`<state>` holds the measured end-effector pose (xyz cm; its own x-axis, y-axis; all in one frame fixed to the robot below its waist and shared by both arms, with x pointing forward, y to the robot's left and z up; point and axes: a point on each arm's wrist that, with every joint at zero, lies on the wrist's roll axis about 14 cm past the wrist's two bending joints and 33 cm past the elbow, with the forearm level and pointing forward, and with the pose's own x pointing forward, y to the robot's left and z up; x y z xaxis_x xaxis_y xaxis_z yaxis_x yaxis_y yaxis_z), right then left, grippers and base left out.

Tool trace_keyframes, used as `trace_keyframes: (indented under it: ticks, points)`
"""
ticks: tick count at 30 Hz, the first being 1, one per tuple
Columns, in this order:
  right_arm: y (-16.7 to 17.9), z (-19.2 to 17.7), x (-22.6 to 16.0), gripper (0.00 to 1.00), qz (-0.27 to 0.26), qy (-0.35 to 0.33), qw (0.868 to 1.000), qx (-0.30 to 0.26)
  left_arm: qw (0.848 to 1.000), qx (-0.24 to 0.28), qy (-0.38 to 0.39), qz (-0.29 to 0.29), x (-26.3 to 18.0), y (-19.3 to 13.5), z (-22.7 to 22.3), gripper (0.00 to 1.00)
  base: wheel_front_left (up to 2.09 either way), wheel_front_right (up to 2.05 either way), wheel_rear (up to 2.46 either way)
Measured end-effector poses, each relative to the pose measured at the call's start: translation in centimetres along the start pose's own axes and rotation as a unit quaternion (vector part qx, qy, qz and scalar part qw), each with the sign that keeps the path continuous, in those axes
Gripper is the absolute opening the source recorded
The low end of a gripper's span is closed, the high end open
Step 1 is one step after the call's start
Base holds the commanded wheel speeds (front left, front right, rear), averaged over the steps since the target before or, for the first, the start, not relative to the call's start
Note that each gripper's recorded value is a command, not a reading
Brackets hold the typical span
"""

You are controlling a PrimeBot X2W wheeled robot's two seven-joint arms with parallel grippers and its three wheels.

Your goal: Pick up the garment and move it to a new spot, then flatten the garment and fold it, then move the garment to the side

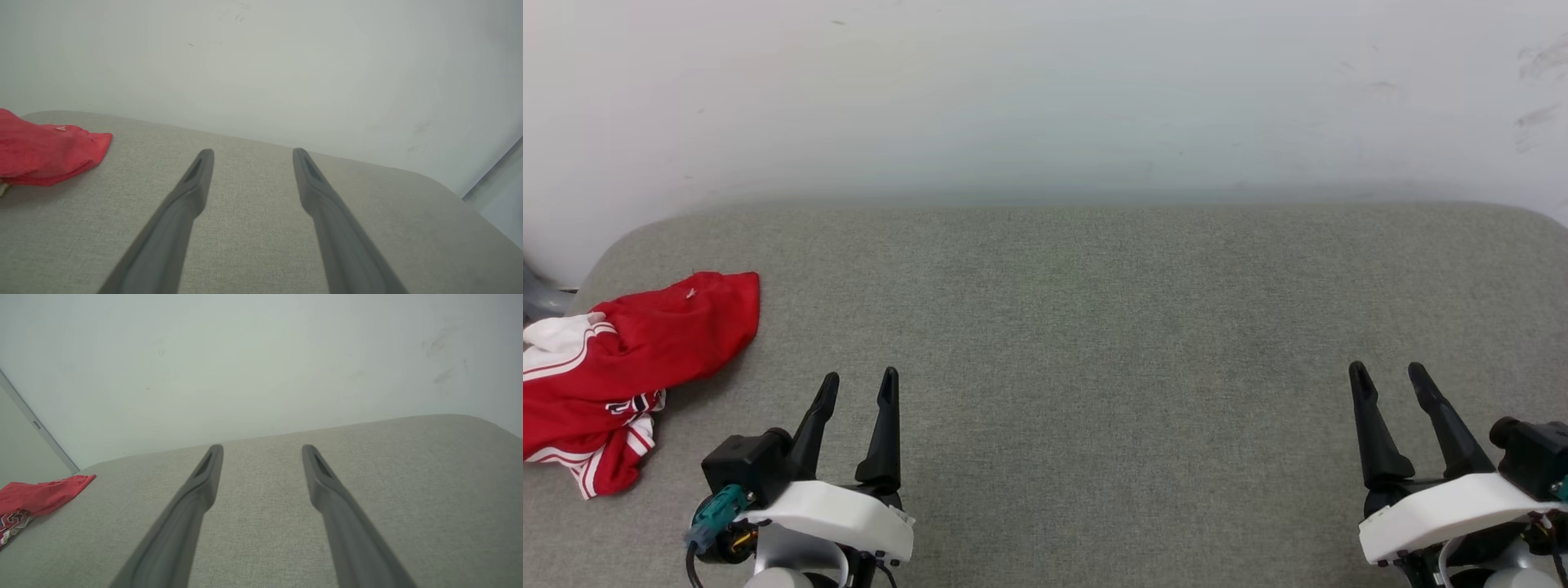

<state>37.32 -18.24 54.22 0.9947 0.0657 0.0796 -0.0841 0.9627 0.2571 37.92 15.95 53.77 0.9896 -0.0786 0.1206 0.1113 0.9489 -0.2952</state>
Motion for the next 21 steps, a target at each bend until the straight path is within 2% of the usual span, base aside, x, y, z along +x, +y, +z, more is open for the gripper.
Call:
trace_keyframes:
  ticks: [21]
  points:
    - [-0.01,0.19,-0.66,1.0,-0.002,0.014,0.995,-0.095,0.996,0.084,-0.001,-0.013,-0.39,-0.34,-0.55,1.0,0.0,0.0,0.0]
